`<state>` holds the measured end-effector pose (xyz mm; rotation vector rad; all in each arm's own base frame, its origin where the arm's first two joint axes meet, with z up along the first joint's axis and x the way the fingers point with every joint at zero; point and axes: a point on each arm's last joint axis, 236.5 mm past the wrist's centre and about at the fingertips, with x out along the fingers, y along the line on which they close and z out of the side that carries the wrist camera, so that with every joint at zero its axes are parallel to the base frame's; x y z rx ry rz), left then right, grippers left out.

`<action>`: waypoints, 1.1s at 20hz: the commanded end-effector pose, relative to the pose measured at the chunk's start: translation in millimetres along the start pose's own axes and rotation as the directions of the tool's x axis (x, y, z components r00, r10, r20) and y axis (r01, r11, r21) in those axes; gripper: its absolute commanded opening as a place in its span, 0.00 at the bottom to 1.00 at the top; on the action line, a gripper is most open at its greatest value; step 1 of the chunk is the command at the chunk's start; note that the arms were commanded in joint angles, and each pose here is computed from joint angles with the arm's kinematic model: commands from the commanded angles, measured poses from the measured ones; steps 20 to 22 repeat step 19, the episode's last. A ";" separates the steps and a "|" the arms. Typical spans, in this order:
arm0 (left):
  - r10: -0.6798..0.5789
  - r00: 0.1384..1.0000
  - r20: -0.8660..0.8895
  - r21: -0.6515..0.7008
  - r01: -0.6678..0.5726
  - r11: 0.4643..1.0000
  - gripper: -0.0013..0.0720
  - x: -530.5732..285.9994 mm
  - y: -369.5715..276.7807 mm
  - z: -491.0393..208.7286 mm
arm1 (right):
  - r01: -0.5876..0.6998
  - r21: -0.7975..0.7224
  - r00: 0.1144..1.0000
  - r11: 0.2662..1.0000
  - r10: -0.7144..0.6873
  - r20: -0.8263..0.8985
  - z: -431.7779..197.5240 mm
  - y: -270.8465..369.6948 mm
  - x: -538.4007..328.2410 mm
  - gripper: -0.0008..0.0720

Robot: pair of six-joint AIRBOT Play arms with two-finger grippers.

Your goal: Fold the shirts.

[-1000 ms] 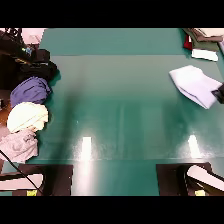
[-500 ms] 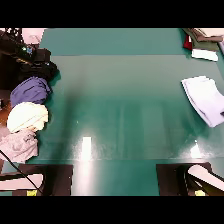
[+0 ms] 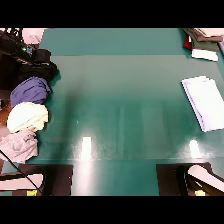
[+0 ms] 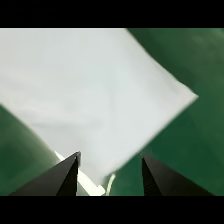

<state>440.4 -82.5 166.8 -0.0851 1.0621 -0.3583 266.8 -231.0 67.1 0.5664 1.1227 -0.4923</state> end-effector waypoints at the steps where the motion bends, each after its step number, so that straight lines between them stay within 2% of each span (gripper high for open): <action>1: 0.002 1.000 0.017 0.004 -0.002 1.000 0.05 -0.5 0.4 3.9 | -0.361 -0.108 0.933 0.926 0.356 -0.058 -7.6 135.5 -28.5 0.63; 3: 0.004 1.000 0.028 0.003 -0.004 1.000 0.05 -0.5 0.7 6.6 | -0.473 -0.224 0.880 0.852 0.449 -0.151 -36.3 204.0 -35.8 0.63; 6: 0.004 0.999 0.034 -0.004 -0.004 1.000 0.05 -0.6 0.9 7.8 | -0.553 -0.385 0.833 0.739 0.480 -0.274 -88.3 276.0 -42.7 0.62; 7: 0.005 0.999 0.039 -0.004 -0.005 1.000 0.05 -0.6 1.1 9.1 | -0.573 -0.429 0.819 0.698 0.484 -0.307 -106.0 295.3 -46.0 0.56; 8: 0.005 0.999 0.040 -0.004 -0.005 1.000 0.05 -0.6 1.1 9.4 | -0.588 -0.466 0.809 0.662 0.483 -0.334 -121.7 310.2 -48.9 0.36; 9: 0.006 0.999 0.044 -0.004 -0.006 1.000 0.05 -0.7 1.3 10.3 | -0.604 -0.496 0.797 0.624 0.483 -0.363 -138.2 323.4 -52.6 0.07; 10: 0.007 0.999 0.049 -0.004 -0.006 1.000 0.05 -0.7 1.4 11.5 | -0.617 -0.518 0.787 0.593 0.482 -0.385 -151.3 333.4 -55.8 0.04; 15: 0.009 0.998 0.064 -0.004 -0.008 1.000 0.05 -0.9 1.9 15.1 | -0.650 -0.571 0.758 0.502 0.476 -0.445 -189.8 358.3 -66.1 0.03; 22: 0.009 0.998 0.064 -0.004 -0.008 1.000 0.05 -0.9 1.9 15.1 | -0.652 -0.571 0.757 0.499 0.468 -0.456 -193.1 356.9 -66.6 0.03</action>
